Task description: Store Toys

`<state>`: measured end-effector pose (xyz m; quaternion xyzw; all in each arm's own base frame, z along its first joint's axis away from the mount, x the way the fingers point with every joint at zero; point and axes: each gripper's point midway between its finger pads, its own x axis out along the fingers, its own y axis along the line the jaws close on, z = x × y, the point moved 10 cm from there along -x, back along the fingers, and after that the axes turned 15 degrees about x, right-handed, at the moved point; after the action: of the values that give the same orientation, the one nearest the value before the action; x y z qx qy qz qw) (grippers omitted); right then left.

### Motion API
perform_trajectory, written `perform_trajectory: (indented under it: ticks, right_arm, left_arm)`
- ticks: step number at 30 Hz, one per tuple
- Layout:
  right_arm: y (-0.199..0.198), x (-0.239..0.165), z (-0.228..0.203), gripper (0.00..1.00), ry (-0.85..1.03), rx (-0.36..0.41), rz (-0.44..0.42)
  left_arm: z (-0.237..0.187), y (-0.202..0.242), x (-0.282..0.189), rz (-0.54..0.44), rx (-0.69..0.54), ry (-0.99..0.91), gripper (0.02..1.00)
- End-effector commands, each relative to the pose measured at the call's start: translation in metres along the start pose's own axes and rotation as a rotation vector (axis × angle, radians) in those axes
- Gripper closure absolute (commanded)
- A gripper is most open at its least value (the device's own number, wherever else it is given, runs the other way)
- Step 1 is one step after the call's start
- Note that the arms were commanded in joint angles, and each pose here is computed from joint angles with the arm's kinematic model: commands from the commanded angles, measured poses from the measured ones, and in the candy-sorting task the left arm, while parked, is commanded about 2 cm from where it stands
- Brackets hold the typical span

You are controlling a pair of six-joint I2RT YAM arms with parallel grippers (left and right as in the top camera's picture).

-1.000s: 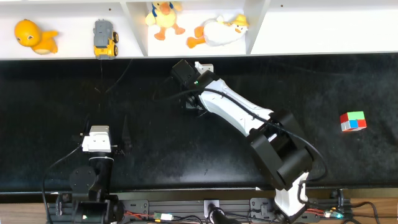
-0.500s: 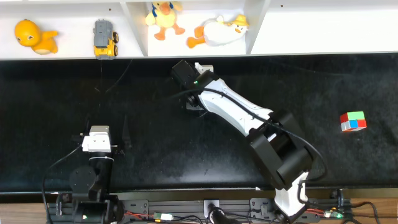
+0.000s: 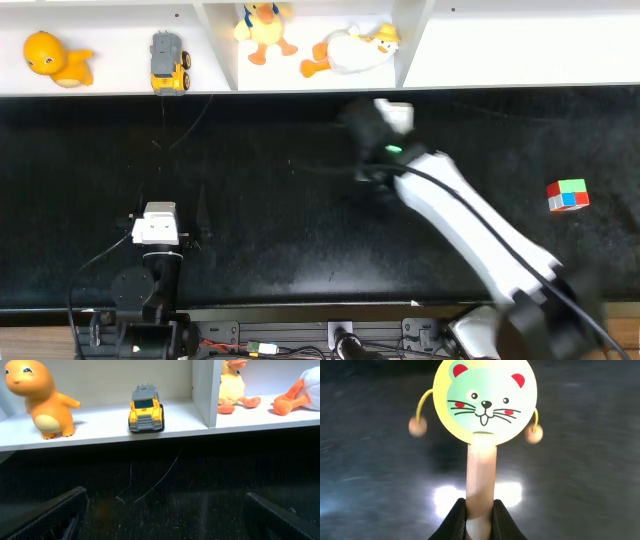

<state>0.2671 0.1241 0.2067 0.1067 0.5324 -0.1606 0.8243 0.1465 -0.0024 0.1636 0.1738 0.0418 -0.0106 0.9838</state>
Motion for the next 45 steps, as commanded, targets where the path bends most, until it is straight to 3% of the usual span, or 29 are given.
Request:
perform_trajectory:
  ticks: [1, 8, 15, 24, 30, 38, 45]
  right_arm:
    - [-0.042, -0.023, 0.013, 0.956, -0.131, -0.035, 0.0]
    - [-0.078, -0.04, 0.046, 0.958, -0.3, -0.115, -0.022]
    - [-0.096, -0.021, 0.077, 0.956, -0.34, -0.037, -0.045]
    - [-0.075, 0.024, 0.109, 0.932, -0.331, -0.064, 0.058]
    - [-0.058, 0.038, 0.14, 0.939, -0.346, -0.069, 0.066]
    - [-0.031, 0.062, 0.169, 0.908, -0.311, -0.111, 0.153]
    - [-0.025, 0.074, 0.177, 0.904, -0.3, -0.112, 0.149]
  left_arm:
    - [0.0, 0.0, 0.0, 0.0, 0.018, -0.007, 0.02]
    - [0.0, 0.0, 0.0, 0.001, 0.018, -0.007, 0.02]
    - [0.0, 0.0, 0.0, 0.0, 0.018, -0.007, 0.02]
    - [0.0, 0.0, 0.0, 0.0, 0.018, -0.007, 0.02]
    - [0.0, 0.0, 0.0, 0.001, 0.018, -0.007, 0.02]
    - [0.0, 0.0, 0.0, 0.0, 0.018, -0.007, 0.02]
    - [0.0, 0.0, 0.0, 0.0, 0.018, -0.007, 0.02]
